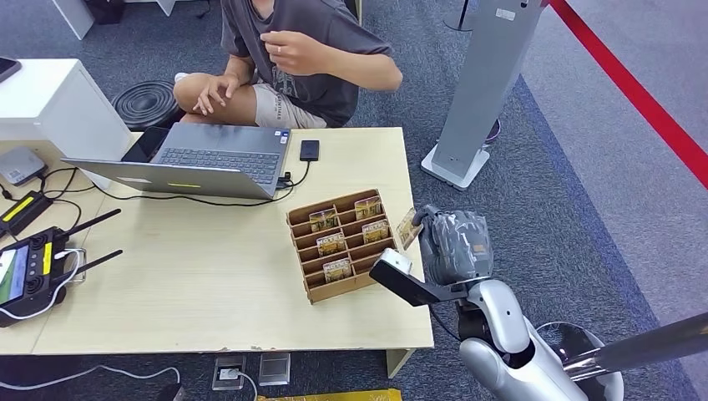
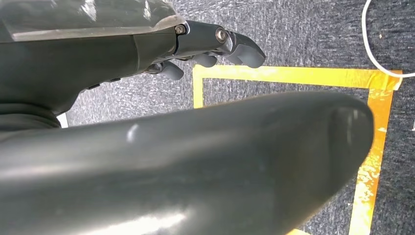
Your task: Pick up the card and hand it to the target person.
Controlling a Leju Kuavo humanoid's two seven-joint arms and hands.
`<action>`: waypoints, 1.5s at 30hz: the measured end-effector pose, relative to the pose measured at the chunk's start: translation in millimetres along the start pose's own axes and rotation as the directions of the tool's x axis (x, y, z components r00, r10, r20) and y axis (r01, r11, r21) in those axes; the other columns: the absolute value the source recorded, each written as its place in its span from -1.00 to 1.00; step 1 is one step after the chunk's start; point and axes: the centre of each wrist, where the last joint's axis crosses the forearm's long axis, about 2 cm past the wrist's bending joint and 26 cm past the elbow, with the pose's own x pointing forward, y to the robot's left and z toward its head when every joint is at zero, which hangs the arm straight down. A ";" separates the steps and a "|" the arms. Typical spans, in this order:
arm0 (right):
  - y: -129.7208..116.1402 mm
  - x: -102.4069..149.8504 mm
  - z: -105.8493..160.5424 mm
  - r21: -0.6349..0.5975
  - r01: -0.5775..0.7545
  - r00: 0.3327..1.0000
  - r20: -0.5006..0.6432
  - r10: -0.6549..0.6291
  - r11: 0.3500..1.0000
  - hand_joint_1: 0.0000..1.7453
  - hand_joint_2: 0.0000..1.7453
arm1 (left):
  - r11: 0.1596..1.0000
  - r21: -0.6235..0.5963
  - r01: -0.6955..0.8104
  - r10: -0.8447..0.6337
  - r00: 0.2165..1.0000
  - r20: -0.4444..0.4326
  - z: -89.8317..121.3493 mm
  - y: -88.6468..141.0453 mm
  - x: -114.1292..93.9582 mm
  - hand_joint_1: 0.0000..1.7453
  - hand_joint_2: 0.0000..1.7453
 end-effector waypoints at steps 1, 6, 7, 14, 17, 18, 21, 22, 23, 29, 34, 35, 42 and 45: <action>-4.3 0.0 -2.7 -0.017 0.016 1.000 -0.001 -0.016 1.000 1.00 1.00 | 1.000 0.001 -0.002 0.002 1.000 0.000 0.0 0.0 0.0 -1.00 -1.00; -20.4 -1.9 -14.1 -0.093 0.105 0.994 -0.005 -0.106 0.990 1.00 1.00 | 1.000 0.004 -0.003 0.003 1.000 -0.002 0.0 -0.2 0.0 -1.00 -1.00; -22.7 -2.5 -16.2 -0.103 0.123 0.992 -0.006 -0.124 0.987 1.00 1.00 | 1.000 0.005 0.000 0.000 1.000 -0.002 0.0 -0.3 0.0 -1.00 -1.00; -44.2 -6.5 -38.6 -0.197 0.250 0.967 -0.005 -0.256 0.948 1.00 1.00 | 1.000 0.011 0.010 -0.010 1.000 -0.002 0.1 -1.2 -0.1 -1.00 -1.00; -52.6 -7.5 -49.4 -0.212 0.305 0.950 -0.005 -0.313 0.929 1.00 1.00 | 1.000 0.011 0.015 -0.015 1.000 -0.002 0.2 -1.5 -0.1 -1.00 -1.00; -55.1 -8.0 -53.2 -0.214 0.324 0.943 -0.007 -0.333 0.922 1.00 1.00 | 1.000 0.011 0.017 -0.017 1.000 -0.002 0.2 -1.6 -0.1 -1.00 -1.00; -60.6 -10.4 -63.9 -0.220 0.364 0.927 -0.013 -0.376 0.905 1.00 1.00 | 1.000 0.011 0.024 -0.024 1.000 -0.001 0.2 -2.0 -0.2 -1.00 -1.00; -62.0 -11.5 -67.5 -0.226 0.371 0.923 -0.015 -0.384 0.901 1.00 1.00 | 1.000 0.011 0.027 -0.027 1.000 -0.001 0.2 -2.1 -0.2 -1.00 -1.00; -63.3 -12.6 -70.7 -0.233 0.374 0.922 -0.017 -0.388 0.898 1.00 1.00 | 0.999 0.011 0.030 -0.030 1.000 -0.002 0.2 -2.3 -0.3 -1.00 -1.00; -63.8 -17.7 -80.3 -0.244 0.323 0.936 -0.061 -0.347 0.914 0.71 1.00 | 0.999 0.011 0.046 -0.046 0.999 -0.001 0.3 -3.2 -0.5 -1.00 -1.00; -57.4 -22.2 -82.4 -0.215 0.271 0.949 -0.104 -0.297 0.938 -1.00 1.00 | 0.998 0.008 0.058 -0.058 0.998 0.000 0.3 -3.9 -0.7 -1.00 -1.00; -55.7 -23.1 -82.6 -0.206 0.264 0.950 -0.110 -0.291 0.942 -1.00 1.00 | 0.998 0.007 0.058 -0.058 0.998 0.000 0.3 -4.0 -0.7 -1.00 -1.00; -47.2 -24.7 -83.5 -0.172 0.252 0.955 -0.114 -0.273 0.952 -1.00 1.00 | 0.999 0.003 0.044 -0.044 0.999 -0.003 0.4 -4.6 -0.8 -1.00 -1.00; -47.2 -23.3 -83.3 -0.176 0.252 0.957 -0.099 -0.271 0.952 -1.00 1.00 | 0.999 0.003 0.039 -0.039 0.999 -0.004 0.4 -4.9 -1.0 -1.00 -1.00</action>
